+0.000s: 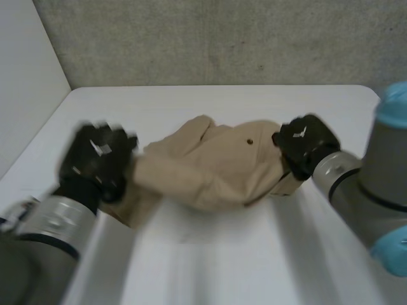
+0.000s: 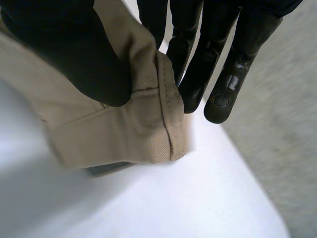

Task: Fold the shorts.

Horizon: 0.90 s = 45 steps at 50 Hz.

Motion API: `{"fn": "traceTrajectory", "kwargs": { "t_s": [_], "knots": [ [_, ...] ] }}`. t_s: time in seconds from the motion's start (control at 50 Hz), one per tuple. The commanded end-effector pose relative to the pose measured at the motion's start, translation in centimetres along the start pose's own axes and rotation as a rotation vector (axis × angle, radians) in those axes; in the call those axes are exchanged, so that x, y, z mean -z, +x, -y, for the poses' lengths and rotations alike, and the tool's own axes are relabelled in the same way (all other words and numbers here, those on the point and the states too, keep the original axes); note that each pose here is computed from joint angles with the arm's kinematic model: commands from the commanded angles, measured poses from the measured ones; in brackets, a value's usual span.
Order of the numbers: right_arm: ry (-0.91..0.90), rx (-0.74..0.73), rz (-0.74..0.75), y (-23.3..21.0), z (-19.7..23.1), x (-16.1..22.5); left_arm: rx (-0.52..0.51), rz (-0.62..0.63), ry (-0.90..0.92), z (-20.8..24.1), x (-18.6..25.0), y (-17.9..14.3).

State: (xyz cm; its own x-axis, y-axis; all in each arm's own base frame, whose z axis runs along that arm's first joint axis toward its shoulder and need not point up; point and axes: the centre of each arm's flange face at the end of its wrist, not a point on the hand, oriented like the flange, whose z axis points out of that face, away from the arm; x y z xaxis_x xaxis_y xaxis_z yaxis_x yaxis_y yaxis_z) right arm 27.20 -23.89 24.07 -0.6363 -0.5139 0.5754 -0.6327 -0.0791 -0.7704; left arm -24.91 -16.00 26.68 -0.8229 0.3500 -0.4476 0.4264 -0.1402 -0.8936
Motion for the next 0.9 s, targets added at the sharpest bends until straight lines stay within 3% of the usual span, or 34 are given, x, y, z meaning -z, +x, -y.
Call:
{"fn": "traceTrajectory", "kwargs": {
  "t_s": [0.02, 0.14, 0.28, 0.5, 0.64, 0.78, 0.8, 0.9],
  "knots": [
    [0.274, 0.007, -0.206, 6.2, 8.6, 6.2, 0.09, 0.187, 0.367, 10.5, 4.2, -6.6],
    [0.42, 0.002, -0.318, 9.5, 12.7, 10.2, 0.128, 0.282, 0.526, 15.3, 6.6, -9.8],
    [0.363, 0.01, -0.264, 8.9, 12.2, 9.7, 0.101, 0.221, 0.41, 13.0, 4.3, -8.1],
    [0.117, 0.015, -0.066, 3.8, 5.8, 2.0, 0.016, 0.056, 0.047, 3.0, -3.2, -1.9],
    [-0.01, 0.018, 0.018, 0.6, 1.6, -3.1, -0.01, 0.021, -0.062, -2.1, -8.1, 1.1],
    [0.107, 0.015, -0.095, 1.1, 1.9, -7.9, -0.009, 0.061, -0.01, -3.6, -14.6, 2.6],
    [0.142, 0.015, -0.125, 1.4, 2.4, -8.5, -0.023, 0.102, 0.042, -3.0, -17.4, 2.3],
    [0.363, 0.023, -0.35, 4.5, 5.5, -12.4, -0.085, 0.225, 0.143, -1.3, -21.7, -0.5]
  ]
}}
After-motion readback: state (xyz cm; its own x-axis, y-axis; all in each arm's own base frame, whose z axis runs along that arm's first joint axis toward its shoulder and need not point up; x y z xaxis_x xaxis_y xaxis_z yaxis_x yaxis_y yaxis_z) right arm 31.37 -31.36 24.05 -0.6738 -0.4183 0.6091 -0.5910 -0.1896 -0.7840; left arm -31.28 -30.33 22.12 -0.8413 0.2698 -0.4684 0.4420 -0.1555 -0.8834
